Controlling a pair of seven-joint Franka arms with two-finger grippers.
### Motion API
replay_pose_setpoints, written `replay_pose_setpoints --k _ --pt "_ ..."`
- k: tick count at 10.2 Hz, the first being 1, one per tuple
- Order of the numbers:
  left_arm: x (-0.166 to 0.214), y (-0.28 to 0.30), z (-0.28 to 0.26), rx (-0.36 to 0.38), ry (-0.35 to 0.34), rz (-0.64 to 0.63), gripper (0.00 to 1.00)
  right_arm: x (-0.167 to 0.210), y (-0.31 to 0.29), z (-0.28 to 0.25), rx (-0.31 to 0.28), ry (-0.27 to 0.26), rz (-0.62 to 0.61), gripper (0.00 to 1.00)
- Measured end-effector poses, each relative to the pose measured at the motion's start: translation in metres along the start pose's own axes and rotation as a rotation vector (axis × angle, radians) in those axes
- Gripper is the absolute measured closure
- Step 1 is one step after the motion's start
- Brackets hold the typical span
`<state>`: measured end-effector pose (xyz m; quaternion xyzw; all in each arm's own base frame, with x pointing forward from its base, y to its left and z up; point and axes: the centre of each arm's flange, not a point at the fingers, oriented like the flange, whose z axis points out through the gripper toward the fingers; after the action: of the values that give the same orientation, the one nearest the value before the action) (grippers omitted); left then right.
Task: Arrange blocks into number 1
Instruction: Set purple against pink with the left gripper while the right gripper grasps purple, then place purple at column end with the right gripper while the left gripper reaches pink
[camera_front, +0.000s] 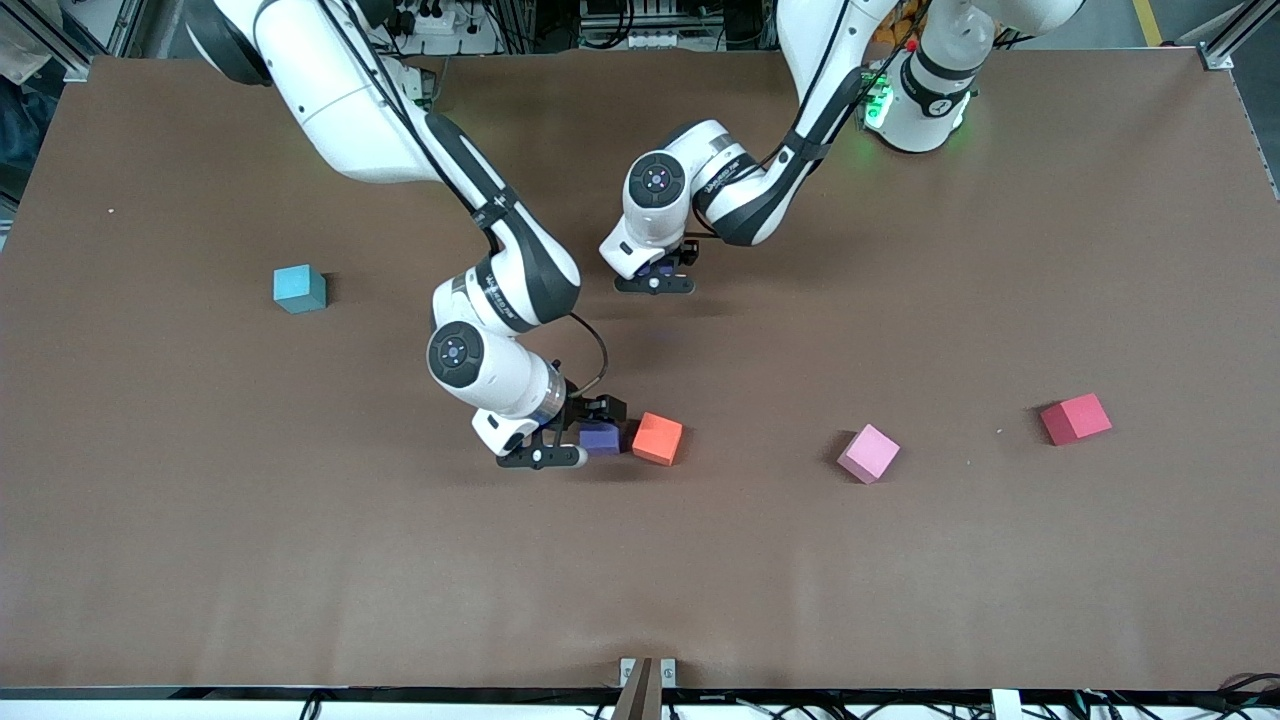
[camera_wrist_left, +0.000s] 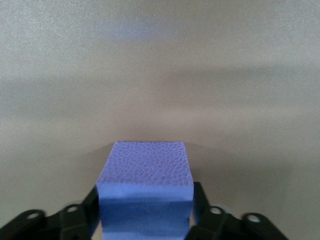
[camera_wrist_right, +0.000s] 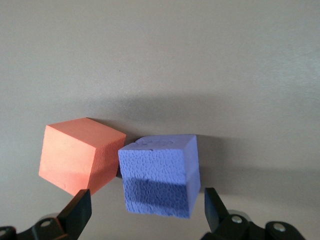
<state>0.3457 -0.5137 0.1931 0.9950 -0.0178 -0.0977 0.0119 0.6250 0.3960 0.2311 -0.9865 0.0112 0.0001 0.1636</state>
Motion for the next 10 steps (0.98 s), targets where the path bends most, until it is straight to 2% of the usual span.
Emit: replay_pose_setpoints --k 1,2,4,7,9,10 --pt "0.001 0.0 -0.001 -0.002 0.002 -0.001 0.03 -0.001 0.0 0.005 -0.01 0.003 -0.012 0.0" --pt "0.003 0.001 -0.004 -0.009 0.007 -0.004 0.0 -0.002 -0.001 0.009 -0.014 0.002 -0.016 0.0" --pt "0.011 -0.001 -0.027 -0.029 0.027 -0.014 0.0 -0.004 0.0 0.016 -0.018 -0.001 -0.02 0.0" --pt "0.038 -0.034 -0.096 -0.031 0.054 -0.071 0.0 -0.005 0.002 0.028 -0.037 0.002 -0.039 0.01" --pt "0.072 -0.076 -0.135 -0.011 0.117 -0.113 0.0 -0.004 0.007 0.032 -0.051 0.006 -0.045 0.07" --pt "0.093 -0.102 -0.144 0.006 0.146 -0.126 0.0 -0.002 0.009 0.031 -0.054 0.01 -0.042 0.23"
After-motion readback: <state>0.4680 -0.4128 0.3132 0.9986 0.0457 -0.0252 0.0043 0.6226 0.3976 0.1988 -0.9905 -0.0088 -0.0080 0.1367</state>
